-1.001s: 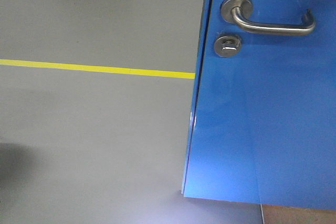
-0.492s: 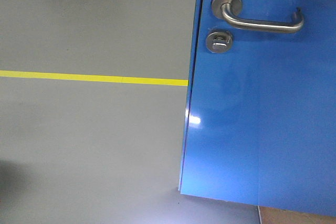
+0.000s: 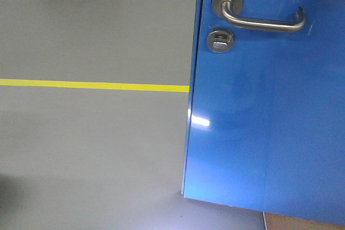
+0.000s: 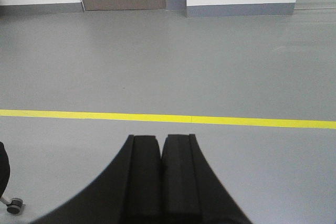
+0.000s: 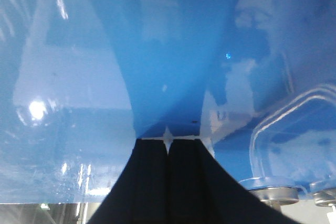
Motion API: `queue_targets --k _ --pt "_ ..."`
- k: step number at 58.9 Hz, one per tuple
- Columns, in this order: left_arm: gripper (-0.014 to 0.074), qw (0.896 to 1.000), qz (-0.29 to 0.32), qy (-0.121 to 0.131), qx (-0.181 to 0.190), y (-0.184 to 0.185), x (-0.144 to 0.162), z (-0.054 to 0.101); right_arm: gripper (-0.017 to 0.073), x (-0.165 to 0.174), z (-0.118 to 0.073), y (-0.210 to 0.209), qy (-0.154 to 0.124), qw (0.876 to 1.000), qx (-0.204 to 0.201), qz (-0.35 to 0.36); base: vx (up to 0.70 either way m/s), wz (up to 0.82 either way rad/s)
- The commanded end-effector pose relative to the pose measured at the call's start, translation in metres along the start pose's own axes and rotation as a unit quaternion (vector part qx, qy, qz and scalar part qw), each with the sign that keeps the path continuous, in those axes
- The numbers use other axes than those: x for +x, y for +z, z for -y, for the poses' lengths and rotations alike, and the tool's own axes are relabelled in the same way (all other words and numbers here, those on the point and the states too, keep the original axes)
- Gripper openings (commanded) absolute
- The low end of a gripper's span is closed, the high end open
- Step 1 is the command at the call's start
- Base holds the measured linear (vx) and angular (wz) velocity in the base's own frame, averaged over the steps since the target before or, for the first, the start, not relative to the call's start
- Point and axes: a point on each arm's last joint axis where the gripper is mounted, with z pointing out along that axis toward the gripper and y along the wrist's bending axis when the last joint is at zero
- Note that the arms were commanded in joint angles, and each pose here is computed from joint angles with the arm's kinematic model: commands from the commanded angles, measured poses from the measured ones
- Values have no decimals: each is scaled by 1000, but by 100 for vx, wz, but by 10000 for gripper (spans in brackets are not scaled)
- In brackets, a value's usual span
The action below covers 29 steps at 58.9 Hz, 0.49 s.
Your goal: Move to blue door and open it
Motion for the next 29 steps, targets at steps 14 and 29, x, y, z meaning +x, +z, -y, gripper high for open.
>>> queue_targets --k 14,29 --pt "70 999 44 -2 -2 -1 -6 0 2 20 -15 -36 -91 996 2 25 1 -1" --pt "70 999 44 -2 -2 -1 -6 0 2 52 22 -86 -277 951 126 45 0 0"
